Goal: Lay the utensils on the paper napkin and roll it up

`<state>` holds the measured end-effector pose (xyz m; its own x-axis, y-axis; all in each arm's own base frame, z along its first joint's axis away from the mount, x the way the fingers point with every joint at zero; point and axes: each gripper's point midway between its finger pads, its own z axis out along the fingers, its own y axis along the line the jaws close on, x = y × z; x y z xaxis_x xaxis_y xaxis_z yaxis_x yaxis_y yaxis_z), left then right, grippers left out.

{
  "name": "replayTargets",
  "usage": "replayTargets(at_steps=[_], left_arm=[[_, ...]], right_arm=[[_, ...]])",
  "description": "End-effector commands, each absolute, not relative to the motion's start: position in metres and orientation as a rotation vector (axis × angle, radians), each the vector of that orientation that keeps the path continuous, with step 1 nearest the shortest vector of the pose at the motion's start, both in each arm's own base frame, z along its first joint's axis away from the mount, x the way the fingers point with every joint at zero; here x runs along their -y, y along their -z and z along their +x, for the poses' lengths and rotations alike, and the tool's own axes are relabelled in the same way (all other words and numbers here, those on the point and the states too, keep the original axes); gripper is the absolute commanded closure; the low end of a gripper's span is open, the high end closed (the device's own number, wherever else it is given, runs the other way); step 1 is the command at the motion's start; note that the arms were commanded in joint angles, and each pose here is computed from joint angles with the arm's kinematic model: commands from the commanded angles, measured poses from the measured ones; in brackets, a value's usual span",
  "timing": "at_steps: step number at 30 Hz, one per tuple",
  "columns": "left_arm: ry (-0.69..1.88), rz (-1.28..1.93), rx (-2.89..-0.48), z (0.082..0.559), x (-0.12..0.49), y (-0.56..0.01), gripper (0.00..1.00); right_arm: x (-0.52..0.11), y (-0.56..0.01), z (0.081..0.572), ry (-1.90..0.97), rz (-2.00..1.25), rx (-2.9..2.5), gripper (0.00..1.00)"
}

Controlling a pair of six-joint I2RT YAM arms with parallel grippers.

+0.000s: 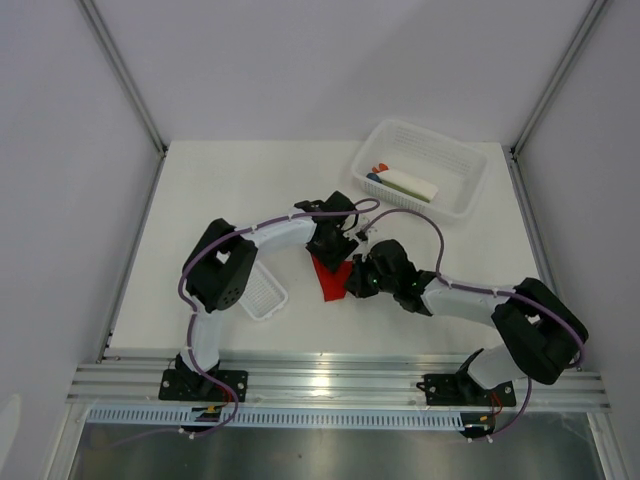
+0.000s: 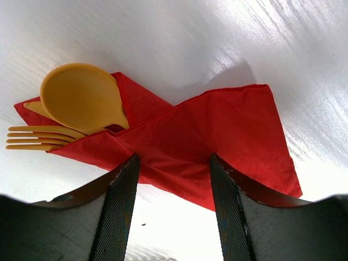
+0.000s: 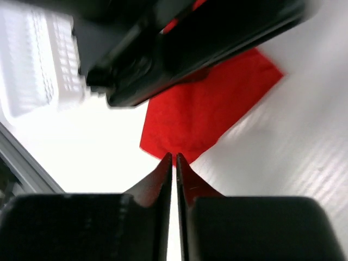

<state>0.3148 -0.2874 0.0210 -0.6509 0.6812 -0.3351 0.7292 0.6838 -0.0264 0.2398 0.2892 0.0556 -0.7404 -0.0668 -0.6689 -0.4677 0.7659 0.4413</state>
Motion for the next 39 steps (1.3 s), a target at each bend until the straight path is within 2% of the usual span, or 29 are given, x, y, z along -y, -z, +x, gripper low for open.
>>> replayTargets(at_steps=[1, 2, 5, 8, 18, 28, 35, 37, 39], left_arm=[[0.247, 1.14, -2.583, 0.315, 0.292, -0.03, 0.41], [0.247, 1.14, -2.583, 0.315, 0.291, -0.03, 0.41], [0.244, 1.138, -2.58, 0.315, 0.291, -0.032, 0.41], [0.246, 1.141, -2.581, 0.314, 0.291, -0.031, 0.41], [0.244, 1.14, -2.584, 0.314, 0.29, -0.031, 0.41], [0.244, 1.144, -2.582, 0.314, 0.291, -0.03, 0.41], [0.248, 1.144, -2.581, 0.315, 0.291, -0.031, 0.4], [0.252, 1.145, -2.576, 0.315, 0.292, -0.033, 0.4], [0.246, 1.148, -2.57, 0.316, 0.292, -0.035, 0.39]], right_arm=[[-0.28, -0.071, 0.256, -0.865, -0.232, -2.314, 0.86], [-0.279, -0.069, 0.258, -0.878, -0.212, -2.326, 0.74], [-0.278, -0.052, 0.258, -0.902, -0.166, -2.385, 0.6], [-0.281, -0.038, 0.257, -0.952, -0.122, -2.43, 0.55], [-0.295, -0.009, 0.248, -1.085, -0.077, -2.524, 0.55], [-0.289, 0.0, 0.257, -1.142, 0.065, -2.537, 0.65], [-0.288, -0.004, 0.268, -1.167, 0.137, -2.506, 0.94], [-0.288, -0.005, 0.269, -1.175, 0.133, -2.499, 0.99], [-0.288, -0.007, 0.27, -1.18, 0.133, -2.491, 1.0]])
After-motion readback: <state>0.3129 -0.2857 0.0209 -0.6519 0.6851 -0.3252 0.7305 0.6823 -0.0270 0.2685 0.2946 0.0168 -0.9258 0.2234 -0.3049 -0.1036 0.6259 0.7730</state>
